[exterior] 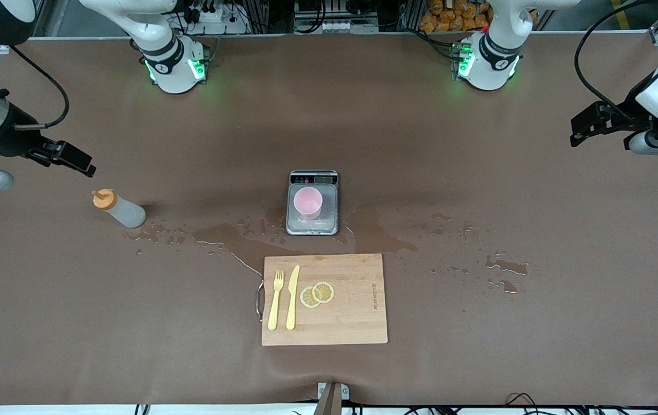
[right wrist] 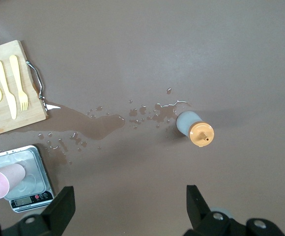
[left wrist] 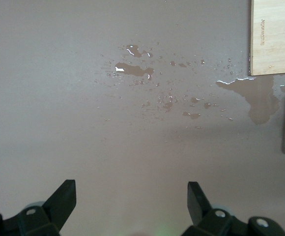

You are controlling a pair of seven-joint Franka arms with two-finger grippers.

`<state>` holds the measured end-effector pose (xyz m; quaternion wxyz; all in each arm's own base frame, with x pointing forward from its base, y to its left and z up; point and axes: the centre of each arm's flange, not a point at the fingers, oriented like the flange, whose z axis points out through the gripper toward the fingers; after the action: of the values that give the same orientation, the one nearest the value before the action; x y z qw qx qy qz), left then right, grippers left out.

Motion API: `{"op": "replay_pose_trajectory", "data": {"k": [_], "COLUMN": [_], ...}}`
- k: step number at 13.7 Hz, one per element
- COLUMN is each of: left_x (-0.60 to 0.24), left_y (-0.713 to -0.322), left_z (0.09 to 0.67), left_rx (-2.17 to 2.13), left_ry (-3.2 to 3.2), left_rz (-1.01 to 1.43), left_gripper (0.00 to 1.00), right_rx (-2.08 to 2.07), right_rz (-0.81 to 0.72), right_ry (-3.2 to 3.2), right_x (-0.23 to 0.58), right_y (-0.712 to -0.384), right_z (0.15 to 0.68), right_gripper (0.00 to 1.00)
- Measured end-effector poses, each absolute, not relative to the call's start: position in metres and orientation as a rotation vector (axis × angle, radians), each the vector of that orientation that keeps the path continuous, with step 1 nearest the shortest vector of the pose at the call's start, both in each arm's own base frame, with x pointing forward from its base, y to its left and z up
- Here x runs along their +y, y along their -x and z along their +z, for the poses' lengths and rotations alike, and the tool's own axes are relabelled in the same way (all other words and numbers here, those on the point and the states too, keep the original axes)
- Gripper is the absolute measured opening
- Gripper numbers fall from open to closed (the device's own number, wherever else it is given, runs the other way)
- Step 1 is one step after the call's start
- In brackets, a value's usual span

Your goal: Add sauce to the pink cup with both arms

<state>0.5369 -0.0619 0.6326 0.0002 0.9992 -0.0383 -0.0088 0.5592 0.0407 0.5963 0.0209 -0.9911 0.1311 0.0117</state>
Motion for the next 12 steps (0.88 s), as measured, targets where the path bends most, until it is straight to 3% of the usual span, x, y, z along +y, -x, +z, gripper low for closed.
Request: {"op": "replay_pose_trajectory", "data": {"k": [12], "left_x": [-0.0619], "left_y": [-0.5369], "left_z": [0.6327], "left_rx": [-0.120], "left_ry": [-3.139], "left_rz": [-0.028], "left_gripper": [1.00], "right_rx": [0.255], "right_rz": [0.026], "right_ry": [3.118], "right_x": [0.0377], "right_y": [-0.5598], "right_z": [0.5961], "right_gripper": [1.00]}}
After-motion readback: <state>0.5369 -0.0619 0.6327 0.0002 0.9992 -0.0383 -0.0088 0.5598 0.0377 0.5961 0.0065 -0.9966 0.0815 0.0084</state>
